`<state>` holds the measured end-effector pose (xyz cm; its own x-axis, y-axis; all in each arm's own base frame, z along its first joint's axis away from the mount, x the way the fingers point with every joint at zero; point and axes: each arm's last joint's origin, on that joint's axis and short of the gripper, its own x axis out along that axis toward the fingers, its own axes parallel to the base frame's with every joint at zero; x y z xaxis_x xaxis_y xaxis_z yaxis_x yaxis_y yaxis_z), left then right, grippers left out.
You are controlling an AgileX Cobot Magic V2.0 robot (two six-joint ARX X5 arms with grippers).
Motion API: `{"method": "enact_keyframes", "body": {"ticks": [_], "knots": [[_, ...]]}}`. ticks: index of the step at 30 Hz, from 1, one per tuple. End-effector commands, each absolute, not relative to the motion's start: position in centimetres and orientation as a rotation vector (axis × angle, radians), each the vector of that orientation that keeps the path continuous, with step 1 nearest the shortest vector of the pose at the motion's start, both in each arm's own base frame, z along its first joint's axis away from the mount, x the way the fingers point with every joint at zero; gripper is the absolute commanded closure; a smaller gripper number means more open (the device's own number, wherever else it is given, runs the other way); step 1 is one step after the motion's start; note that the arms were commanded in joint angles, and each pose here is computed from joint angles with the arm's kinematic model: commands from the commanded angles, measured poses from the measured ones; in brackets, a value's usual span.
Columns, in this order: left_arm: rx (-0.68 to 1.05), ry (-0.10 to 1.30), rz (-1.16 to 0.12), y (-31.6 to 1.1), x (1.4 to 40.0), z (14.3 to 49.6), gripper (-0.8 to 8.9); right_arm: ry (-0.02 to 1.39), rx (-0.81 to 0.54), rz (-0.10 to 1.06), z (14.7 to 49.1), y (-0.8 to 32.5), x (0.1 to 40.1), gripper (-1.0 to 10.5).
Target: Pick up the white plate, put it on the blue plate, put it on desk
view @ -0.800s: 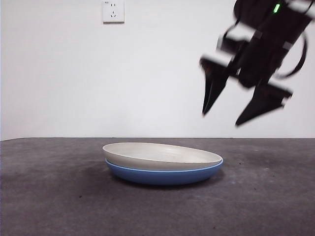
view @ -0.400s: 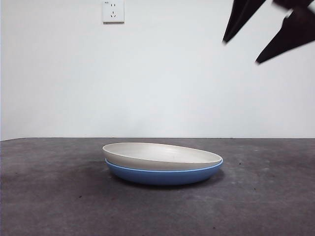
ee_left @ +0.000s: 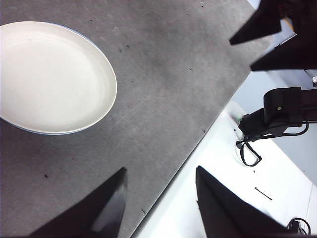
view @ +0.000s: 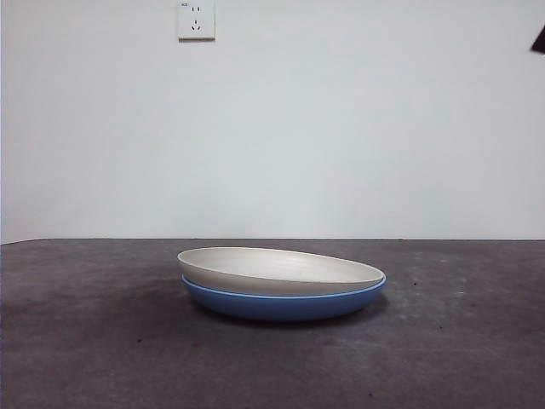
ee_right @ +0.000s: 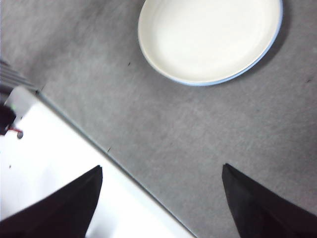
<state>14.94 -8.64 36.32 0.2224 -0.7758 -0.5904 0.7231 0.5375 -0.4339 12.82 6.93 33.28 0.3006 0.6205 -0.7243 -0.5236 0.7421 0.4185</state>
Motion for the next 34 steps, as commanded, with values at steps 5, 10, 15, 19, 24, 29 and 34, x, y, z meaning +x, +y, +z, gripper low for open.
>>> {"method": "enact_keyframes", "body": {"ticks": [5,10,15,19,24,29,34], "knots": [[-0.055,0.845,-1.058,-8.81,15.05,36.48,5.92,0.949,0.083,0.793,34.13,6.87,12.33,5.6],[-0.055,0.845,-1.058,-8.81,15.05,36.48,5.99,0.947,0.083,0.794,34.14,6.88,12.36,5.7],[-0.053,0.843,-1.059,-8.81,15.05,36.48,7.93,0.936,0.058,0.807,34.14,6.88,12.36,9.3],[-0.052,0.84,-1.059,-8.82,15.07,36.5,8.04,0.932,0.054,0.81,34.15,6.88,12.37,9.4],[-0.05,0.821,-1.062,-8.87,15.18,36.62,8.04,0.895,0.054,0.815,34.37,6.99,12.61,9.4],[-0.05,0.821,-1.062,-8.87,15.18,36.62,8.04,0.858,0.053,0.82,34.6,7.08,12.82,9.4],[-0.05,0.82,-1.062,-8.87,15.19,36.62,8.04,0.855,0.053,0.821,34.61,7.1,12.85,9.4]]}}
